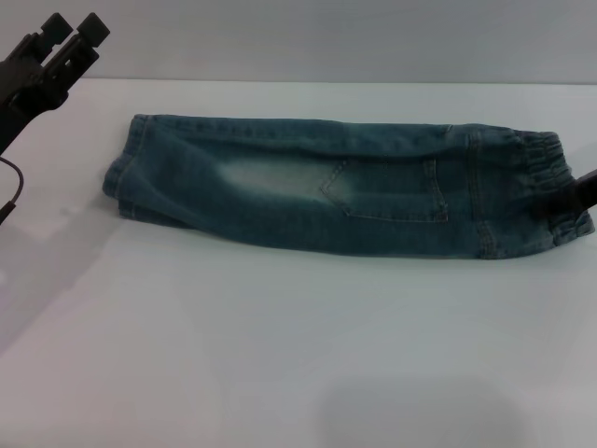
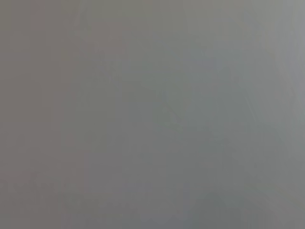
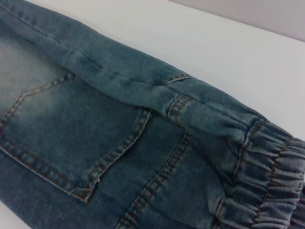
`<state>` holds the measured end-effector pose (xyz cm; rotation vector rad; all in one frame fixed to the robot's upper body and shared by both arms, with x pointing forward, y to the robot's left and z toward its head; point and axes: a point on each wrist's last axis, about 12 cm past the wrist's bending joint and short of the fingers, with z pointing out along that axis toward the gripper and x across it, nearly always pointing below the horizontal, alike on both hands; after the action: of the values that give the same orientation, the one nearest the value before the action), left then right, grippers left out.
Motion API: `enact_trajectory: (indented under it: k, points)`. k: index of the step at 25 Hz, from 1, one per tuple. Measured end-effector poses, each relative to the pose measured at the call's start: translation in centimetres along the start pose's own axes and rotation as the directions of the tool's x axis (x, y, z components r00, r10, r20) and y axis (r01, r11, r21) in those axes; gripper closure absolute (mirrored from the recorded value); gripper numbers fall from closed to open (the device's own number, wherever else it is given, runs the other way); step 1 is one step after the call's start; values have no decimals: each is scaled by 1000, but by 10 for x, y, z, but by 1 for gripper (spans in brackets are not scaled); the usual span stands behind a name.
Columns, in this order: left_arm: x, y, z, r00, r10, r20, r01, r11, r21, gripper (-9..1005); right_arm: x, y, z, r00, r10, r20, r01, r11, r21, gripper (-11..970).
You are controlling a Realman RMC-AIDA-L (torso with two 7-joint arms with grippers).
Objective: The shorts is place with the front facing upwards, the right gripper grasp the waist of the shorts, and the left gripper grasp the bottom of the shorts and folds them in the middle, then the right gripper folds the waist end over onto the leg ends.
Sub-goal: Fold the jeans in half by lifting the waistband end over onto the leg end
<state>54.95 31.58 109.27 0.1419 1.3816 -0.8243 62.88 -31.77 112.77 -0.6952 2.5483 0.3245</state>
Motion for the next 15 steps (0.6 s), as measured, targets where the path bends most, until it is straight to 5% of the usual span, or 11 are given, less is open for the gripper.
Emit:
enact_trajectory:
  k: [15]
  points:
    - [2,0,-1,1000,1,-3,-1,1000,-5,272,2,8,6,998,-57,-20,57,998,-6,503]
